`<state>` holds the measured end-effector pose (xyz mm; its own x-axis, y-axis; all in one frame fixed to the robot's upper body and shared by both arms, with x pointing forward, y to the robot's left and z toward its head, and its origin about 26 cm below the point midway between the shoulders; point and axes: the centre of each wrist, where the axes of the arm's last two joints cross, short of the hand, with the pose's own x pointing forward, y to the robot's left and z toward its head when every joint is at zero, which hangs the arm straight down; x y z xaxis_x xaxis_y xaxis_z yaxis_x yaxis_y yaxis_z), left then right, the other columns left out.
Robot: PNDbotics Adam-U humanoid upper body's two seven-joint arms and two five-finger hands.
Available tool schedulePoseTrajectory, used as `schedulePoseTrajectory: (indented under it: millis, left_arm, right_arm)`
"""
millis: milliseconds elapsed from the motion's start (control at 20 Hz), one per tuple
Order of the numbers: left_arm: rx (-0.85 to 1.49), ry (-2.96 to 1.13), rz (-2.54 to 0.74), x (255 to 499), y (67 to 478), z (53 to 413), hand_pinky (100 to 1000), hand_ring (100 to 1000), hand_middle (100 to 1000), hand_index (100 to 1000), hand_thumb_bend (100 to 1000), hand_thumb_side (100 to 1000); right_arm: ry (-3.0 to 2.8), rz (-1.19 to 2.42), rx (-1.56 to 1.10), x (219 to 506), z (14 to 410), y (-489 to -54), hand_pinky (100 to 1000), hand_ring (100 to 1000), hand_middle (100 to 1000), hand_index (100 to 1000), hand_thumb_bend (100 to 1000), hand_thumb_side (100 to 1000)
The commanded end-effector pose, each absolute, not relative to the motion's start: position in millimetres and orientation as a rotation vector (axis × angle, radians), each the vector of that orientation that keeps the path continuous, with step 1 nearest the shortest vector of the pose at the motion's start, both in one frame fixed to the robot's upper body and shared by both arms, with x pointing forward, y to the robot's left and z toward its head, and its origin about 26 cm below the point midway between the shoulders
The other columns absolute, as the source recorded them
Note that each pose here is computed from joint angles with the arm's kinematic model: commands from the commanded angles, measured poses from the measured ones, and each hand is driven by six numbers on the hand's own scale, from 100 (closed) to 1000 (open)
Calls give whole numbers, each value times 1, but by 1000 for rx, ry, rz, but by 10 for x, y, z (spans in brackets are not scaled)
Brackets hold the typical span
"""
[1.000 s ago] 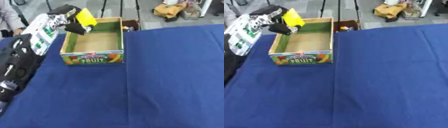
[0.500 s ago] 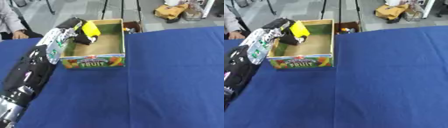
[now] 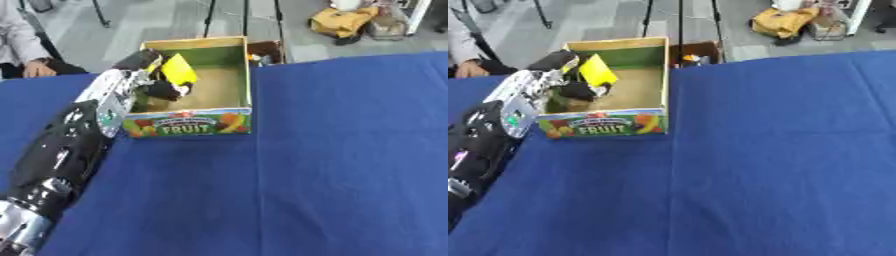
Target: Pick up objects on the table and place them in the box.
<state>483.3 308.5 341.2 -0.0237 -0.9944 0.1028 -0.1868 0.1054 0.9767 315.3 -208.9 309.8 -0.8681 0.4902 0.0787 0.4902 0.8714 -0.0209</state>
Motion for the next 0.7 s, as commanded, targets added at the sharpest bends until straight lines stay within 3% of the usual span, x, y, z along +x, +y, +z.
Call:
schedulePoseTrajectory:
  millis: [50,150,300,450,700]
  left_arm:
    - [1285,-1408,-1041,4801,3139,3521,545,587,610,758,100,558]
    - [1280,-1398,-1053,4805,3142,3512,584,637,672,819,102,566]
    - [1265,-1389,-1072,4805,3143,3510,630,724,758,888,195,585]
    - [1256,-1381,-1092,4800,3148,3516,677,786,829,991,334,612]
    - [1265,-1358,-1112,4793,3166,3513,727,847,893,1000,566,668]
  right_arm:
    - [-2992,-6,-781,3110,3184,-2110,742,853,637,857,100,1000]
    - [-2990,-7,-783,3110,3183,-2112,742,853,637,854,100,1000]
    - [-2988,-10,-783,3111,3179,-2112,741,853,636,855,100,1000]
    - [-2985,-12,-786,3111,3175,-2114,742,853,636,855,100,1000]
    - [-2983,-14,-784,3112,3170,-2109,742,853,637,855,100,1000]
